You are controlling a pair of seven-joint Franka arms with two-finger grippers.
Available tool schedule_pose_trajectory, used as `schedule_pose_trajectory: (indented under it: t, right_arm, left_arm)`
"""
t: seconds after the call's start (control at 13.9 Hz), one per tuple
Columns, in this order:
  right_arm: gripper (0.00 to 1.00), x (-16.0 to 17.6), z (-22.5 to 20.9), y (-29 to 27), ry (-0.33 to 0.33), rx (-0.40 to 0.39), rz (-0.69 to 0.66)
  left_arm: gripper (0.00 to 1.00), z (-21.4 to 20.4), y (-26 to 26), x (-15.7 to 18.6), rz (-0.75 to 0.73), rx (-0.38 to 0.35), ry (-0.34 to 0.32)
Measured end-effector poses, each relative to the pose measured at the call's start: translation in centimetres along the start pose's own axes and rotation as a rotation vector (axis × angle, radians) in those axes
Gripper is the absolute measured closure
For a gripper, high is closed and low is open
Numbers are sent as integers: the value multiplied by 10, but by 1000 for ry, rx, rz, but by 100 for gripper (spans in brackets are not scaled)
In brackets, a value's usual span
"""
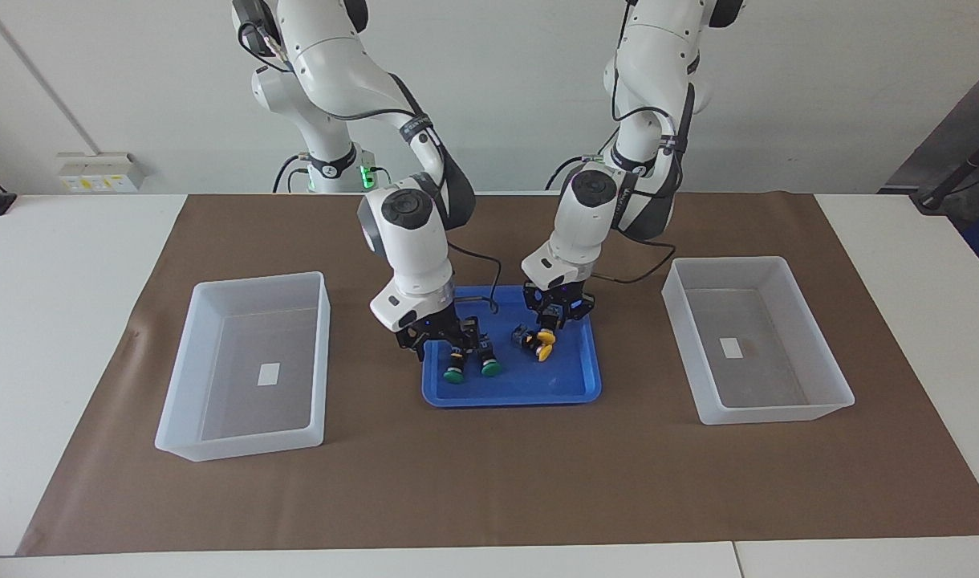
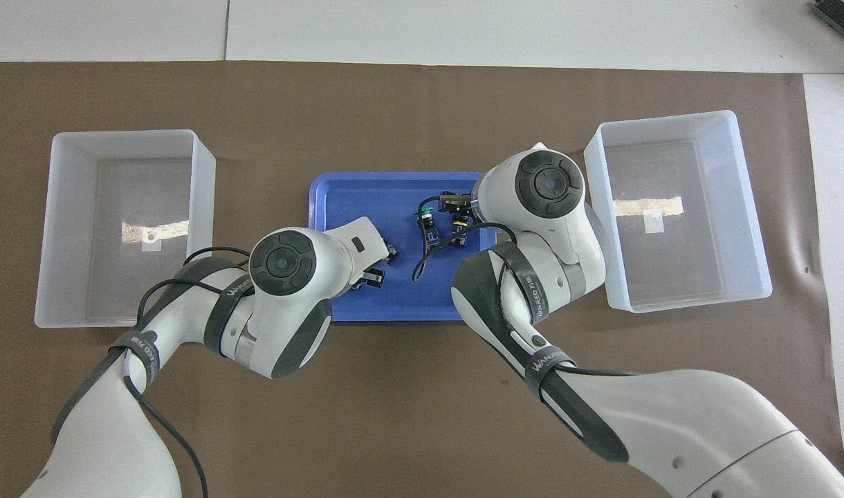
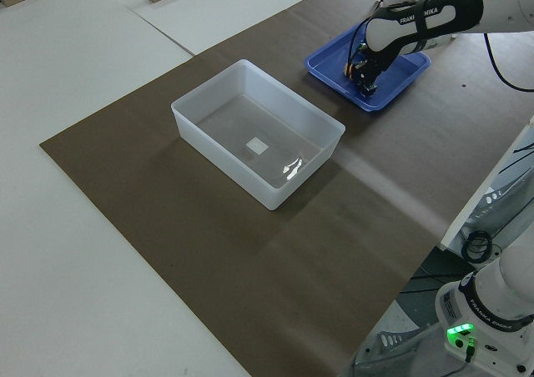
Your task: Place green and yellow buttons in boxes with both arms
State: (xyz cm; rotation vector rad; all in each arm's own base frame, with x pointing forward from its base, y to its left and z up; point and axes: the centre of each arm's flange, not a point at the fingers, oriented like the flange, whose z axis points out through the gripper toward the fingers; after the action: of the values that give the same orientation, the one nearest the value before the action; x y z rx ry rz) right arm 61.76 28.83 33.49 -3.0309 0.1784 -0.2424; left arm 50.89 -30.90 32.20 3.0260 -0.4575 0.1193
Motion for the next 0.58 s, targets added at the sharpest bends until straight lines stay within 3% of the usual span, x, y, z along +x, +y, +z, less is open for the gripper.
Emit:
schedule_pose_trajectory:
  t: [0.14, 0.58]
  right_arm:
    - [37, -4, 7, -6, -1, 2, 7]
    - [37, -10, 16, -13, -12, -2, -2]
  left_arm:
    - [55, -17, -12, 12, -24, 5, -16]
    - [55, -112, -88, 37, -178, -6, -68]
